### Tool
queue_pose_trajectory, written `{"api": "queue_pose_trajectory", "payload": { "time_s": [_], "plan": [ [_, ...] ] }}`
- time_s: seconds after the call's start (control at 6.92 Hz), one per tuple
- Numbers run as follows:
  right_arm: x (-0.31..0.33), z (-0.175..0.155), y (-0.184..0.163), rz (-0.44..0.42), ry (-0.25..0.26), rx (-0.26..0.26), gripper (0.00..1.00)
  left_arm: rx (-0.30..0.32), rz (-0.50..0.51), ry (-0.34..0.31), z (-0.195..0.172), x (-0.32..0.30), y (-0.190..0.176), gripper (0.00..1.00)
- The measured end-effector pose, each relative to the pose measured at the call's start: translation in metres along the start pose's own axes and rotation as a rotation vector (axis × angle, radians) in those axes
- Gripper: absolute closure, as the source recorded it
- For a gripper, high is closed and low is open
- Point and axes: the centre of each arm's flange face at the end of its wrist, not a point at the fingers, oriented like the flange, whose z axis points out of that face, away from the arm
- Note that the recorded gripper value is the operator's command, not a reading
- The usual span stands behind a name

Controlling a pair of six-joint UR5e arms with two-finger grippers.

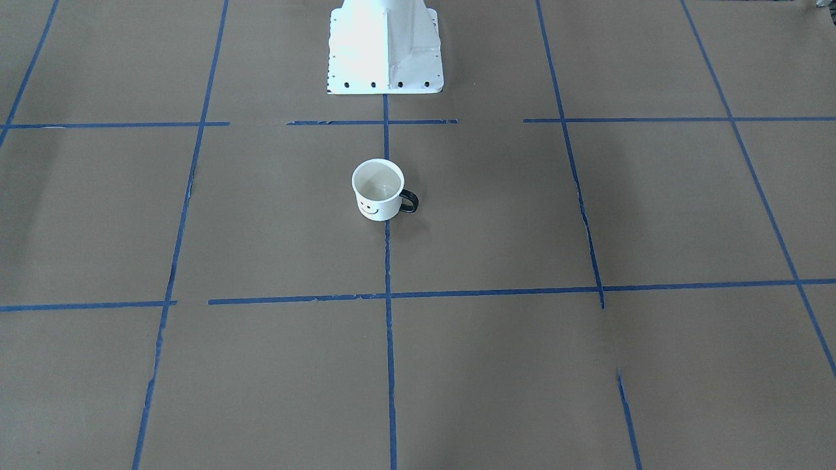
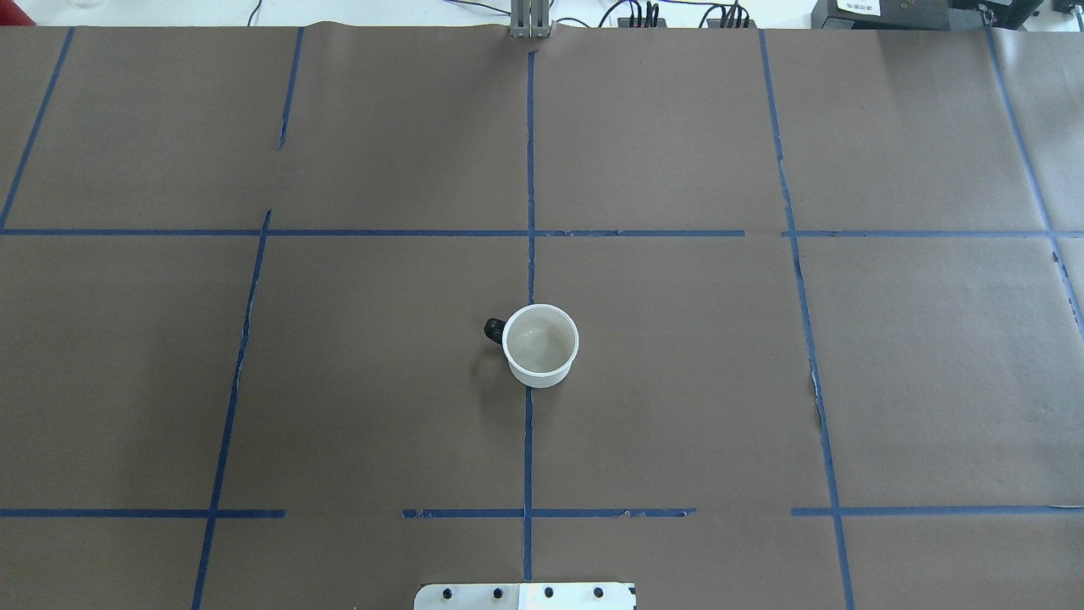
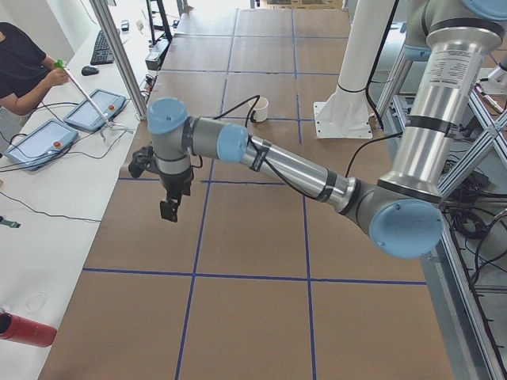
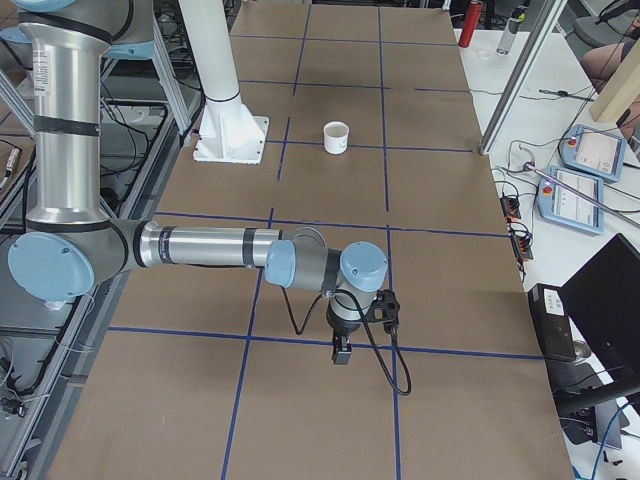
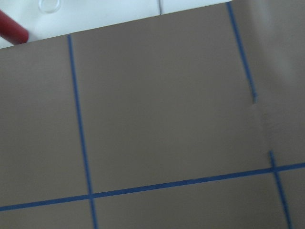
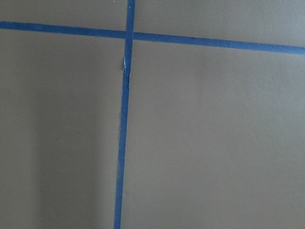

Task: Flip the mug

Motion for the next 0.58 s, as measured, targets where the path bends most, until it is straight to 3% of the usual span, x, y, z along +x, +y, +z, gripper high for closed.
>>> {"api": "queue_pose_trajectory", "payload": {
  "time_s": [0.29, 0.58],
  "plan": [
    [0.000, 0.000, 0.000, 0.000, 0.000, 0.000, 0.00, -0.079, -0.089, 0.087, 0.058, -0.053, 0.092, 0.00],
    [0.000, 0.000, 0.000, 0.000, 0.000, 0.000, 0.00, -0.104, -0.120, 0.104, 0.073, -0.063, 0.117, 0.00]
  ]
}}
